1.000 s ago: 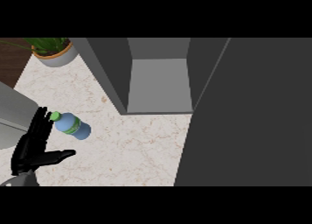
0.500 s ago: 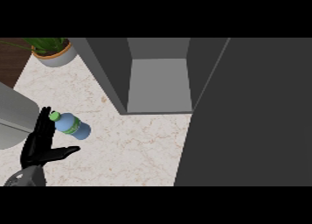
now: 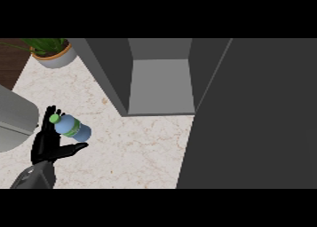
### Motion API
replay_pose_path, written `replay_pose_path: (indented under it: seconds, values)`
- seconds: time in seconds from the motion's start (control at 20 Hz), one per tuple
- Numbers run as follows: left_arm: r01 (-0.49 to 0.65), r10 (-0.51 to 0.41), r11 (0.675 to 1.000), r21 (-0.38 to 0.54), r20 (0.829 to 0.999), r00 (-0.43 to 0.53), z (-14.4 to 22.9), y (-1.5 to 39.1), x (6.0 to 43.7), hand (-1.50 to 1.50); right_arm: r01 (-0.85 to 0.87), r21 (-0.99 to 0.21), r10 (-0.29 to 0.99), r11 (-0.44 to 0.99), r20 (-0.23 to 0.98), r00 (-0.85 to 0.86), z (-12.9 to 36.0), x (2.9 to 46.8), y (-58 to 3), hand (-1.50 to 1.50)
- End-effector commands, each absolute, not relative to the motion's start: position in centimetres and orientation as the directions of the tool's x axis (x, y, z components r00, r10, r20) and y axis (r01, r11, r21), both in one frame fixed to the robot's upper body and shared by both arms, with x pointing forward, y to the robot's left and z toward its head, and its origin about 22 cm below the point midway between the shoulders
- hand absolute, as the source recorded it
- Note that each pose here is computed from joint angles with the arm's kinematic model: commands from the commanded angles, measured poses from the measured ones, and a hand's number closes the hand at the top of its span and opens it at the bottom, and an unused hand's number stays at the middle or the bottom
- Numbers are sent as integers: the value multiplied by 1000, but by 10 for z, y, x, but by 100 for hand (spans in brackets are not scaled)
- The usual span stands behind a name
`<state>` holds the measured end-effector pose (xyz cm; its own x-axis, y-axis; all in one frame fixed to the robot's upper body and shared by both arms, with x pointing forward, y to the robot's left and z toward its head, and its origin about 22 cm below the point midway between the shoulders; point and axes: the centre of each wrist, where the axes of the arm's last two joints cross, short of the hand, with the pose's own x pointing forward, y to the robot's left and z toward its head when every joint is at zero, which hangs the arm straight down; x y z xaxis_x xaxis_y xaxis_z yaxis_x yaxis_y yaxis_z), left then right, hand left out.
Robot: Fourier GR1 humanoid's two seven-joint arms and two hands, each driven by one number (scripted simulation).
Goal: Pick up the bottled water, place it into the cabinet and close the cabinet
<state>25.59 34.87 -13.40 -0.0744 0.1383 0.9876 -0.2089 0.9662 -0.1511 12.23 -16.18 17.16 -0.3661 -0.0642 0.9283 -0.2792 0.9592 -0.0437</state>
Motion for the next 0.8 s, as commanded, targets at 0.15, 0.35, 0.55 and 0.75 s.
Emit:
replay_pose_path:
  seconds: [0.15,0.35,0.55,0.75]
  values:
    - [-140,209,965,-222,972,-103,-133,342,267,150,-257,-49,-60,965,915,-399,187,105,-158,-150]
    - [-73,150,984,-161,980,-129,-125,333,281,150,-223,-37,-59,974,912,-407,193,102,-163,-150]
    - [-84,-70,995,52,971,-231,-119,325,289,150,-251,-66,-45,966,910,-412,183,104,-166,-150]
    - [7,-70,997,75,955,-288,-124,263,303,150,-264,-44,-68,964,914,-400,190,97,-162,-150]
